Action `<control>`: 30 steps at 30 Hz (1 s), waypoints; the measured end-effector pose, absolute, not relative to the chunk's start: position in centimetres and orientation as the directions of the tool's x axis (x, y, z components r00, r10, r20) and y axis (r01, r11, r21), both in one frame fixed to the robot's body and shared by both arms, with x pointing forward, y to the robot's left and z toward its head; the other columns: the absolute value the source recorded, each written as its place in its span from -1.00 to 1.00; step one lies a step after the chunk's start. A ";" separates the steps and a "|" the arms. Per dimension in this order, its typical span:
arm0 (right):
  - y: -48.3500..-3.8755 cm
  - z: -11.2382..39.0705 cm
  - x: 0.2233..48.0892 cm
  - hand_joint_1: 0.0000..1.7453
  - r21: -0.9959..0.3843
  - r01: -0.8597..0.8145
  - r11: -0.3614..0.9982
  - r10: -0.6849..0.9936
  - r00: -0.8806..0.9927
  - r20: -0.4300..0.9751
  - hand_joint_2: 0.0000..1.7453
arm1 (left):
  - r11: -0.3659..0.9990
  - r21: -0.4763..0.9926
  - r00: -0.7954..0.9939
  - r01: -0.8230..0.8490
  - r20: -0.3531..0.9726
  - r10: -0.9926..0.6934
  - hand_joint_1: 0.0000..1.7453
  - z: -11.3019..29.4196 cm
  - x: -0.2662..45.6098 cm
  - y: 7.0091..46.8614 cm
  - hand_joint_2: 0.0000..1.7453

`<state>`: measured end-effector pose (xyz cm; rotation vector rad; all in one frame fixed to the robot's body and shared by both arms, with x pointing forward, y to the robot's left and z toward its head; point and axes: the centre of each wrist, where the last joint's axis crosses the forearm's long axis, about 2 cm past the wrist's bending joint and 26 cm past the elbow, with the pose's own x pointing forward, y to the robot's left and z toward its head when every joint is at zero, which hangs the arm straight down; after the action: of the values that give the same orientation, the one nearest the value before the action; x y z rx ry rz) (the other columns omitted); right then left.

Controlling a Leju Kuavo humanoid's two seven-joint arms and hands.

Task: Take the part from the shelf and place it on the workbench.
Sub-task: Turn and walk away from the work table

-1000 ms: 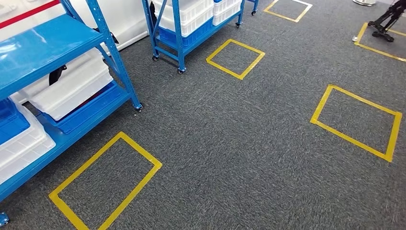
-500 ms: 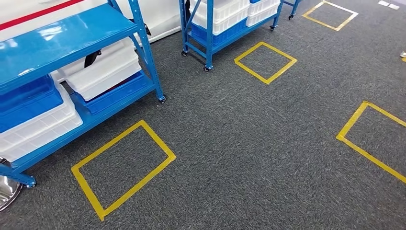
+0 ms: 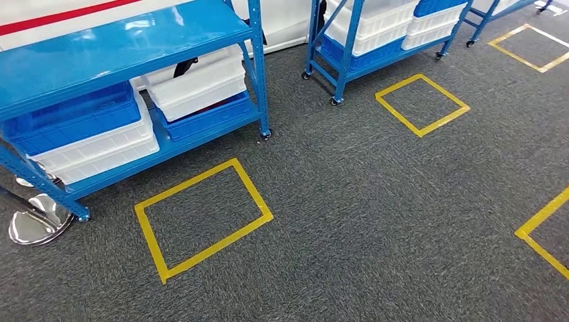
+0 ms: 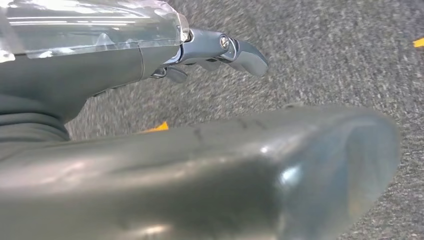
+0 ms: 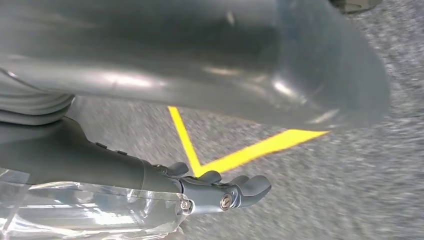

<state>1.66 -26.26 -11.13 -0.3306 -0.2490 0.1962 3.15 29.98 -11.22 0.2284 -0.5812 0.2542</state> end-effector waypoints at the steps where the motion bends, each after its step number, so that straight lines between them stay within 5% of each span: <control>1: -26.2 -11.1 1.7 -1.00 -0.342 -0.151 0.927 0.232 0.950 0.208 -1.00 | 0.944 0.140 0.806 -0.299 0.566 0.171 -1.00 -11.2 3.2 30.0 -1.00; 30: -26.4 -11.2 1.3 -1.00 -0.350 -0.184 0.919 0.260 0.947 0.186 -1.00 | 0.939 0.170 0.809 -0.298 0.568 0.154 -1.00 -11.2 3.2 29.0 -1.00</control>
<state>1.29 -26.40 -11.16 -0.3361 -0.2329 0.2303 3.17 29.03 -11.21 0.2575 -0.5815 0.2447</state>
